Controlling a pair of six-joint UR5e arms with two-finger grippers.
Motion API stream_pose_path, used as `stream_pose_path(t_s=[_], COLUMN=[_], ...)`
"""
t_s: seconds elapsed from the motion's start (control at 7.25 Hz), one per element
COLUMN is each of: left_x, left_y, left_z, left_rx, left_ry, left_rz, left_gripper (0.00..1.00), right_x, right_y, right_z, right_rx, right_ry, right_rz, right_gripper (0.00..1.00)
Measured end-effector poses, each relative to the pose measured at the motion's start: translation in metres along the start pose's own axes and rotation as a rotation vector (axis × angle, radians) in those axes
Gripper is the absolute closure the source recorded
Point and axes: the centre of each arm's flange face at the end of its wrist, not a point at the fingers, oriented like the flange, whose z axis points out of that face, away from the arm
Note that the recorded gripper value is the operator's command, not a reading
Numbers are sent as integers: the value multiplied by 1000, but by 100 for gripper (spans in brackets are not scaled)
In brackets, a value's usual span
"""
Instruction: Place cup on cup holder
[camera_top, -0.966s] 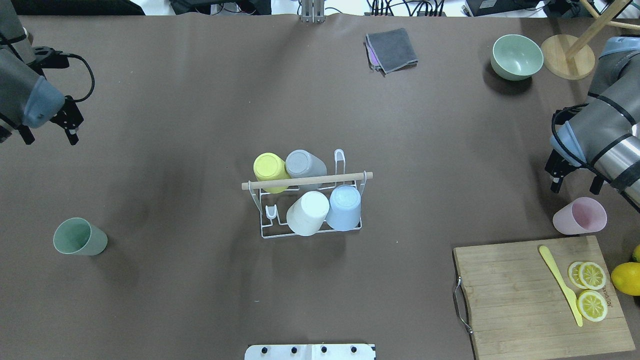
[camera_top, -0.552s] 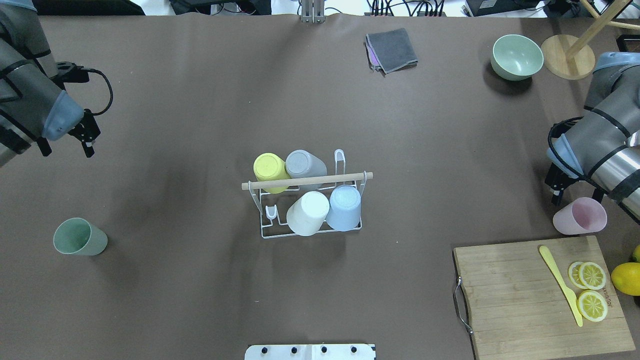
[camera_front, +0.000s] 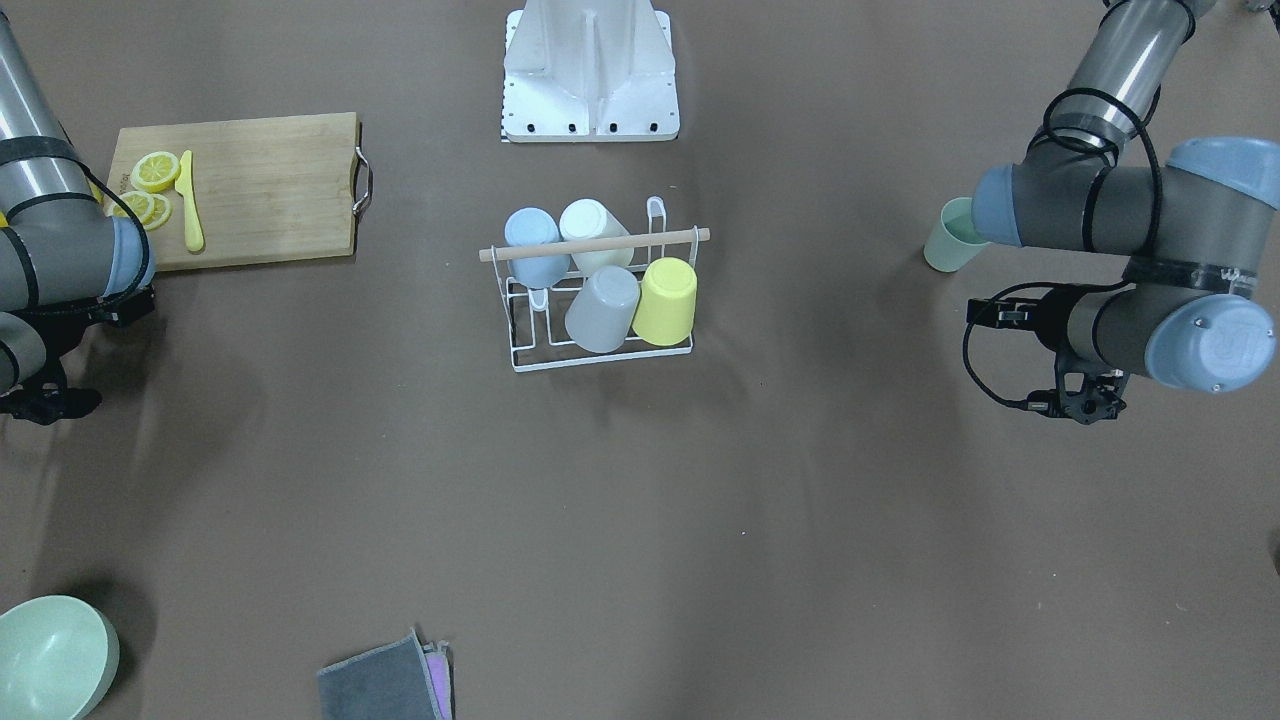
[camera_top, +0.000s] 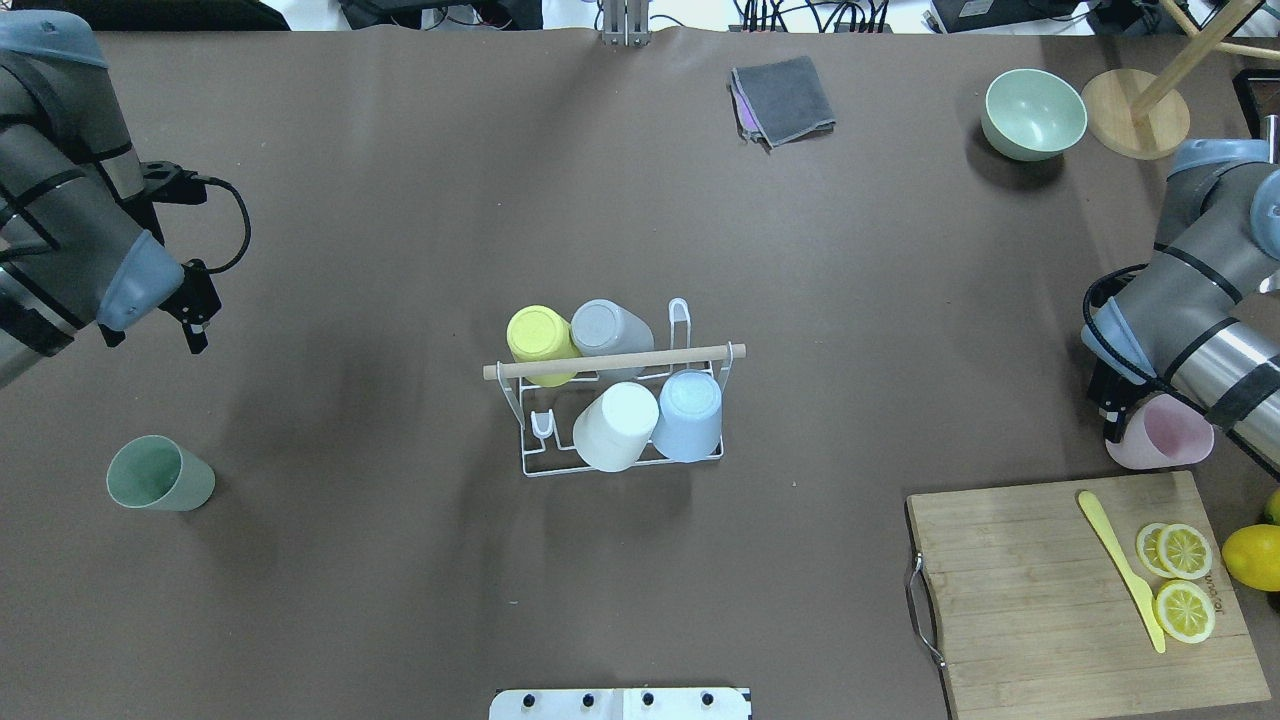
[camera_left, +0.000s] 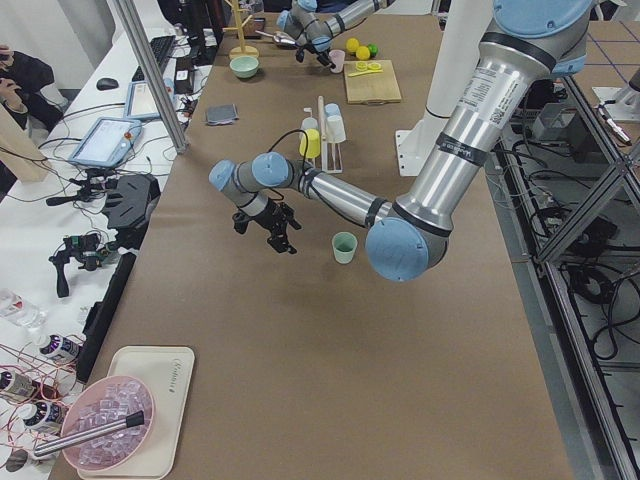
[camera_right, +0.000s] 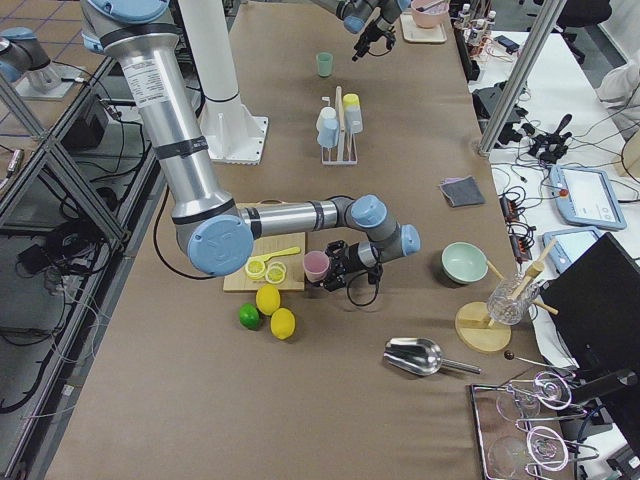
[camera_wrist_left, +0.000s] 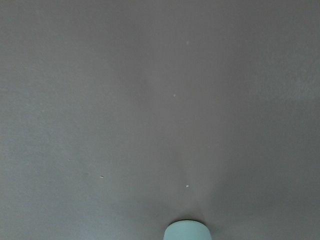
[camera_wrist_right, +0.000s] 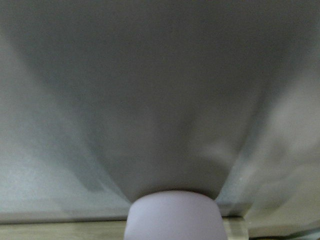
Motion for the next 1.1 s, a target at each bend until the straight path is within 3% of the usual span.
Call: stream_pose_path(t_s=[0.14,0.55,0.83,1.1], left_x=[4,19,29,29], left_y=[2,7,10,16], left_z=[11,52,82,105], left_rx=[-16,-86,-142,-187], left_ry=[-3,-5,-5,12], left_rz=[7,17,18,4], left_gripper=[2,2,2,2], right_x=[-1,1,4,4], right_y=[-1,2,4,4], right_z=[8,15,12,11], right_rx=[-13,-40,-43,-42], right_ry=[6,6,1,-1], right_rz=[-1,12,16,18], right_gripper=[6,27,52,52])
